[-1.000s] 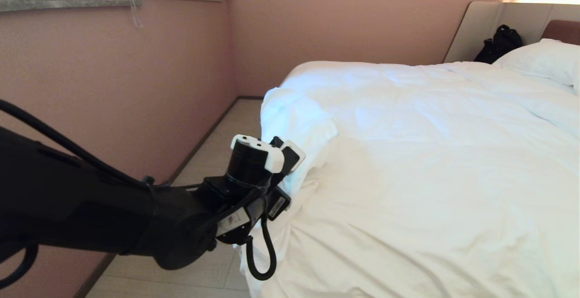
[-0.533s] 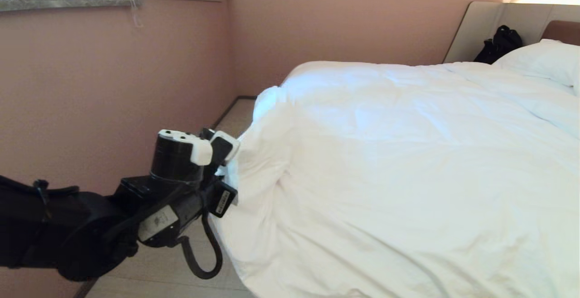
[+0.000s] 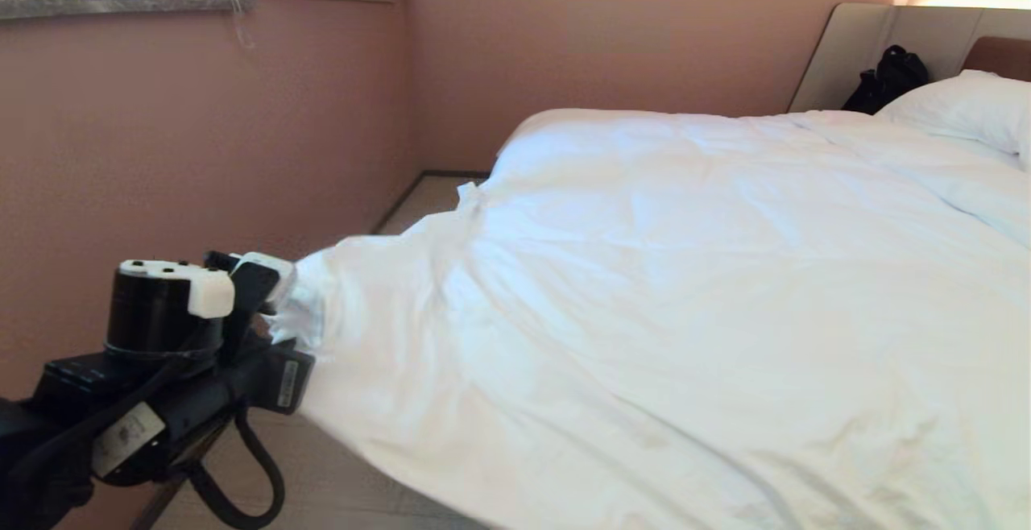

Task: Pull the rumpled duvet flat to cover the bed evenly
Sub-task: Flatten the corners of the folded blanket

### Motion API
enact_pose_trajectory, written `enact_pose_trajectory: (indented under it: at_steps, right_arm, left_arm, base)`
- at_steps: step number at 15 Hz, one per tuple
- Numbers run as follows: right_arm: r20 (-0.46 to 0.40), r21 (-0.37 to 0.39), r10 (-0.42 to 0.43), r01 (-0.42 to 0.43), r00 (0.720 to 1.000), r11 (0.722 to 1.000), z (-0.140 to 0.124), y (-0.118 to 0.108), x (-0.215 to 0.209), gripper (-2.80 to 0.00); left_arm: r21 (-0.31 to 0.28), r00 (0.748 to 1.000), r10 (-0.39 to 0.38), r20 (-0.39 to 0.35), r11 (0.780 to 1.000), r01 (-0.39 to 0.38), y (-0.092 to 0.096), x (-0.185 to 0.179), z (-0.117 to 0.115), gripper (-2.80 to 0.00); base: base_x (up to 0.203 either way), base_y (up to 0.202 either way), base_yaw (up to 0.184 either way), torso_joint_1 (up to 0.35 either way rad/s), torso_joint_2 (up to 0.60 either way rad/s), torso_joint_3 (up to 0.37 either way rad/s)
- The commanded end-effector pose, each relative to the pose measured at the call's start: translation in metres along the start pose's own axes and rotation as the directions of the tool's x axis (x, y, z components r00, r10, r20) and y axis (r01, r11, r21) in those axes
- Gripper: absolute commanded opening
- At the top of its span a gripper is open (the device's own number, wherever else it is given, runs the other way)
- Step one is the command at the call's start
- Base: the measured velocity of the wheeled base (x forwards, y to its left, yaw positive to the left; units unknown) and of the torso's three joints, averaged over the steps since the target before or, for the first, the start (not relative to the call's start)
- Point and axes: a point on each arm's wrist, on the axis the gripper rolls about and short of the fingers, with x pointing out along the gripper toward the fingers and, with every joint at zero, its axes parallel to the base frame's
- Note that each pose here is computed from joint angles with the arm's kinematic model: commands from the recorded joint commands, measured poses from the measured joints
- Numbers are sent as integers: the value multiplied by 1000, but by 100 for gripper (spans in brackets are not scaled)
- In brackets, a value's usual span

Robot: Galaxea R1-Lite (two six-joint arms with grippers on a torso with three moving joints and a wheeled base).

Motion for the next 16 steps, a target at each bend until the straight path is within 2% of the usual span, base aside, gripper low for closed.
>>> enact_pose_trajectory:
  at_steps: [1,5,9,16]
  right_arm:
    - [0,0,-1,1,1000,1000,0,0,0,-280]
    - [0,0,-1,1,1000,1000,0,0,0,-280]
    - [0,0,1,-1,1000,1000,0,0,0,-280]
    - [0,0,0,0,1000,1000,0,0,0,-280]
  left_arm:
    - [-60,1000,24,-18,998,-25,18,-15,-20,-280]
    - [-129,996,20,-86,991,-31,24,-26,-49,-280]
    - [-135,990,-27,-137,991,9,20,-31,-68,-280]
    - [-149,990,-65,-125,988,46,18,-40,-83,-280]
  base:
    - [0,0,0,0,0,0]
    - [0,0,0,0,0,0]
    - [0,0,0,0,0,0]
    - [0,0,0,0,0,0]
